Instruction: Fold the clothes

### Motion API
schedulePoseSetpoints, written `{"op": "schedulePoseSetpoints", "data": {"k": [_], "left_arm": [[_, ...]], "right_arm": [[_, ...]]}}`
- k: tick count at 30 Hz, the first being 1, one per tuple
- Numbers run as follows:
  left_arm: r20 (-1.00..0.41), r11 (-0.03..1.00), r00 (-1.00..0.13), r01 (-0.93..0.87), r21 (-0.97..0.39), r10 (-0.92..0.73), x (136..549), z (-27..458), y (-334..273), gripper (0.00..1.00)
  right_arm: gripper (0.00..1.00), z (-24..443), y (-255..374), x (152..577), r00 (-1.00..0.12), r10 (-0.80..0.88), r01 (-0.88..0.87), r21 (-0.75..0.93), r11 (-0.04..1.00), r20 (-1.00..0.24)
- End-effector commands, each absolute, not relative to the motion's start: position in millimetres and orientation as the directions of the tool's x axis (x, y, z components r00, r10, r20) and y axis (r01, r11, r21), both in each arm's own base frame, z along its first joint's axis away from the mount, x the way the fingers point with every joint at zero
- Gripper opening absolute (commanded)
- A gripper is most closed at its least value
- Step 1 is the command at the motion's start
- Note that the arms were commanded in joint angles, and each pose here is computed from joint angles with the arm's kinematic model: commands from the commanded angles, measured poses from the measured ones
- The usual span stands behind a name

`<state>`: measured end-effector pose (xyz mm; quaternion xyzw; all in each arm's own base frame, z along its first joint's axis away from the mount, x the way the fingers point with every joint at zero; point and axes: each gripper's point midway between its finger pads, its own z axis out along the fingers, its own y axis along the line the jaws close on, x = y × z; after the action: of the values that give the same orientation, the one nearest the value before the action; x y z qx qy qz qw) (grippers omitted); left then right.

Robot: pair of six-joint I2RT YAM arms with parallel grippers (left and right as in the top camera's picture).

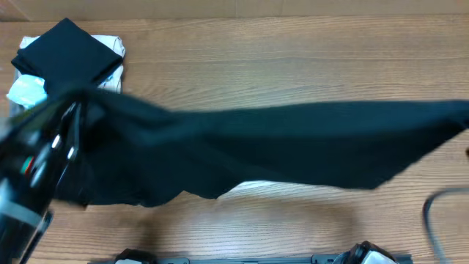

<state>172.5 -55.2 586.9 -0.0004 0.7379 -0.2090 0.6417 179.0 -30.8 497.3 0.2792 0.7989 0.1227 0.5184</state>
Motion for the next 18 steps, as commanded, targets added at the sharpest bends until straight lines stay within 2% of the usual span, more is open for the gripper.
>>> {"op": "schedulePoseSetpoints", "data": {"k": [1,7,13,15,18], "left_arm": [[-0.941,0.885,-0.133,0.322,-0.338,-0.311,139.9,599.3,-54.9,0.04],[-0.933,0.873,-0.167,0.331,-0.358,-0.319,114.5,587.4,-53.0,0.04],[-0.918,0.894,-0.255,0.258,-0.367,-0.303,124.7,562.5,-48.5,0.04],[-0.911,0.912,-0.286,0.197,-0.360,-0.297,137.1,551.9,-43.0,0.04],[-0.907,0.939,-0.300,0.083,-0.332,-0.295,159.3,541.9,-29.1,0.04]], "right_arm": [[0.04,513.3,-15.6,153.7,-0.241,0.540,0.280,0.475,0.834,-0.807],[0.04,521.9,9.8,125.6,-0.208,0.507,0.198,0.472,0.859,-0.837],[0.04,504.0,20.7,134.6,-0.320,0.539,0.140,0.524,0.840,-0.779],[0.04,487.7,14.2,143.3,-0.364,0.553,0.184,0.525,0.831,-0.749],[0.04,465.2,-15.8,150.6,-0.346,0.596,0.355,0.486,0.798,-0.725]]}}
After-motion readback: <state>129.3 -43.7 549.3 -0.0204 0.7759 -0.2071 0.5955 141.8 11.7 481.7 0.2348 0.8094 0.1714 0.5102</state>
